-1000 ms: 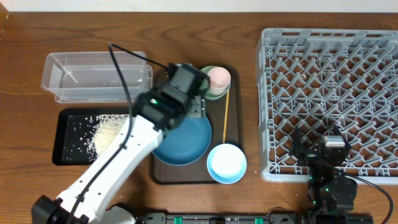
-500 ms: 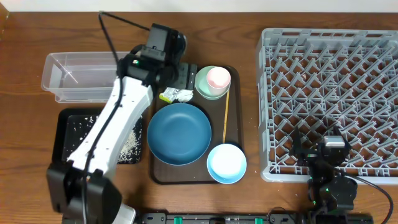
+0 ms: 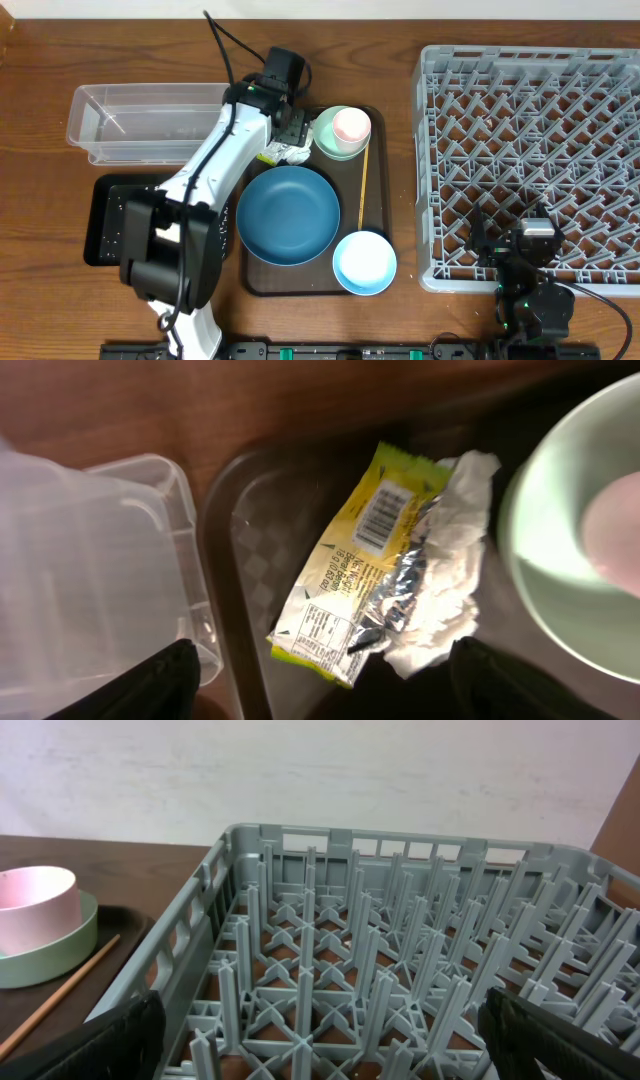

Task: Sort waste into correct bins and load items into the dishwasher rack
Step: 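Move the left gripper to the snack wrapper and grasp it, then carry the wrapper with the left gripper and drop it in the clear container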

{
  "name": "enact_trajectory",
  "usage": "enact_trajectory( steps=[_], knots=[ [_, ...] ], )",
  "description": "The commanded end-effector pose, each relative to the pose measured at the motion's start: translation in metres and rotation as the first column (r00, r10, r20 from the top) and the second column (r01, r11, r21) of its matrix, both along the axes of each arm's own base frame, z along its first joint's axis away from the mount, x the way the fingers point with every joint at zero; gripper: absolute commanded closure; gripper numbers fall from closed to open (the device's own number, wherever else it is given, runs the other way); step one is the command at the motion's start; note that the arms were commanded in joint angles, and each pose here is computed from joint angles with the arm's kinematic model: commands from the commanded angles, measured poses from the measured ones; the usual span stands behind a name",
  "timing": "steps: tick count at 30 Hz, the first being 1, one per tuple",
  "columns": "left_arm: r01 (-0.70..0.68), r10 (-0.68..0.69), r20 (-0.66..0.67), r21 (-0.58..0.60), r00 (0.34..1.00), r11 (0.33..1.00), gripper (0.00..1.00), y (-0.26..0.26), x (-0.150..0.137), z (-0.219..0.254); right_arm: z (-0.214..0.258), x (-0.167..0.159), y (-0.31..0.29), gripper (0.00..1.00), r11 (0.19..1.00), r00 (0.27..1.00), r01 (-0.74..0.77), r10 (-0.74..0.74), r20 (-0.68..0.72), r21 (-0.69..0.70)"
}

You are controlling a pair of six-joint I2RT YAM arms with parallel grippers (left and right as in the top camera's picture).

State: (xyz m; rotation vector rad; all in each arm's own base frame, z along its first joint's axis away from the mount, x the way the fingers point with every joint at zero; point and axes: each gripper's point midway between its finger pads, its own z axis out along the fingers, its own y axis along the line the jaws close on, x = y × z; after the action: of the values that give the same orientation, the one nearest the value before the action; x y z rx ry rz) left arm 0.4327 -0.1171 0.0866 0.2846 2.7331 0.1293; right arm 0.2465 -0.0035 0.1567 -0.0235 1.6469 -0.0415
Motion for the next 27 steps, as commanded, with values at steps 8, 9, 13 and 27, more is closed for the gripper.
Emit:
enact_trajectory(
  steps=[8, 9, 13, 27],
  knots=[
    [0.014, -0.010, -0.106, 0.033, 0.994, 0.999, 0.21, 0.000, -0.001, -0.051, 0.000, 0.000, -0.001, 0.01, 1.000, 1.000, 0.000, 0.000, -0.001, -0.015],
    [0.014, -0.010, -0.112, 0.035, 0.994, 0.999, 0.21, 0.000, -0.001, -0.054, 0.000, 0.000, -0.001, 0.01, 1.000, 1.000, 0.000, 0.000, -0.001, -0.015],
    [0.014, -0.010, -0.117, 0.036, 0.993, 0.999, 0.22, 0.000, 0.000, -0.061, 0.000, 0.000, -0.001, 0.01, 1.000, 1.000, 0.000, 0.000, -0.001, -0.015],
    [0.002, 0.001, -0.113, 0.032, 0.994, 0.999, 0.94, 0.000, 0.000, -0.058, 0.000, 0.000, -0.001, 0.01, 1.000, 1.000, 0.000, 0.000, -0.001, -0.015]
  ],
)
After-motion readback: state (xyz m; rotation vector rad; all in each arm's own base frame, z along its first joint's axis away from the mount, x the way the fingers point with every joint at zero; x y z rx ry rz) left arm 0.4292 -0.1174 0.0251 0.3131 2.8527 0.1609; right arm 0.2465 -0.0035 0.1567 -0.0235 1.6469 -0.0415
